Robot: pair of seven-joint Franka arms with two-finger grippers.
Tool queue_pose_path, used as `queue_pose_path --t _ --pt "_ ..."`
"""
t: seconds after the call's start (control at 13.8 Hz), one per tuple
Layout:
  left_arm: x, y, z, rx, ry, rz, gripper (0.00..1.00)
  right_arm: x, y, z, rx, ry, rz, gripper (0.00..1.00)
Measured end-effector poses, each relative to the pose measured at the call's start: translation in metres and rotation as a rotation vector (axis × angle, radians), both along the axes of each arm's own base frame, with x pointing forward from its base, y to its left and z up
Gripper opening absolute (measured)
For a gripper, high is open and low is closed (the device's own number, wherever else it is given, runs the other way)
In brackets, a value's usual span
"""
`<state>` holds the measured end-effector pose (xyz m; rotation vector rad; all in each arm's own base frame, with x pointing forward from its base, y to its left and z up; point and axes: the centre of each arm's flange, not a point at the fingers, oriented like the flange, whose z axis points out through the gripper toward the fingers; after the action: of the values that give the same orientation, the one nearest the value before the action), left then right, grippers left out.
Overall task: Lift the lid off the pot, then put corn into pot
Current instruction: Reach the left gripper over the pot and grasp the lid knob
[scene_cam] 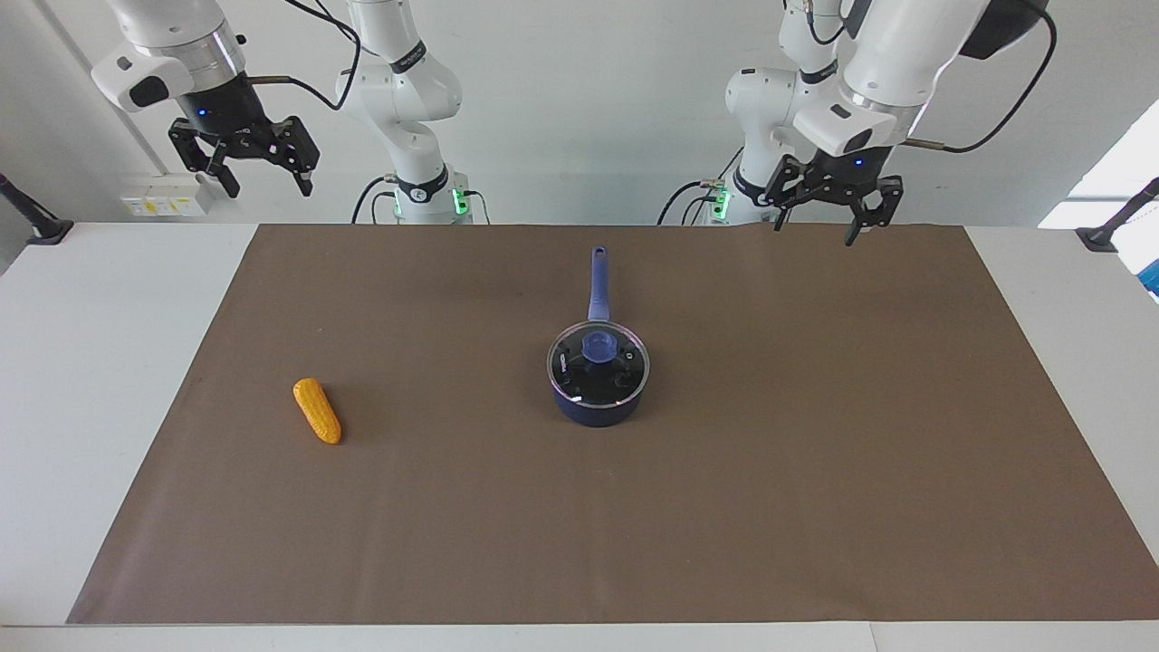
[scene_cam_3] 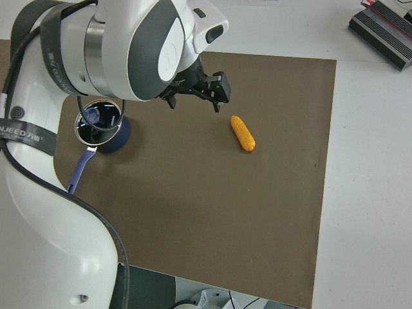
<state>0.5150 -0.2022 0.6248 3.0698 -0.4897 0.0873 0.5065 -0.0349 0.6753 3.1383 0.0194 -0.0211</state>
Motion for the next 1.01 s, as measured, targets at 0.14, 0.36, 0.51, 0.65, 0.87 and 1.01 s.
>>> queue_pose_path --t 0.14,0.36,0.51,0.65,0.87,1.01 --pt "-0.002 -0.034 -0.020 -0.009 -0.005 0.040 1.00 0.000 0.000 0.000 0.000 0.000 0.000 1.00" --pt "-0.003 -0.075 -0.043 -0.024 -0.013 0.098 1.00 0.000 0.000 0.000 0.000 0.000 0.000 1.00" --pt "-0.004 -0.103 -0.060 -0.033 -0.014 0.135 1.00 0.000 0.000 0.000 0.000 0.000 0.000 1.00" --pt "-0.004 -0.130 -0.081 -0.036 -0.016 0.160 1.00 0.000 0.000 0.000 0.000 0.000 0.000 1.00" --pt "-0.004 -0.171 -0.120 -0.016 -0.039 0.200 1.00 0.000 0.000 0.000 0.000 0.000 0.000 1.00" --pt "-0.001 -0.187 -0.143 -0.023 -0.046 0.226 1.00 0.000 0.000 0.000 0.000 0.000 0.000 1.00"
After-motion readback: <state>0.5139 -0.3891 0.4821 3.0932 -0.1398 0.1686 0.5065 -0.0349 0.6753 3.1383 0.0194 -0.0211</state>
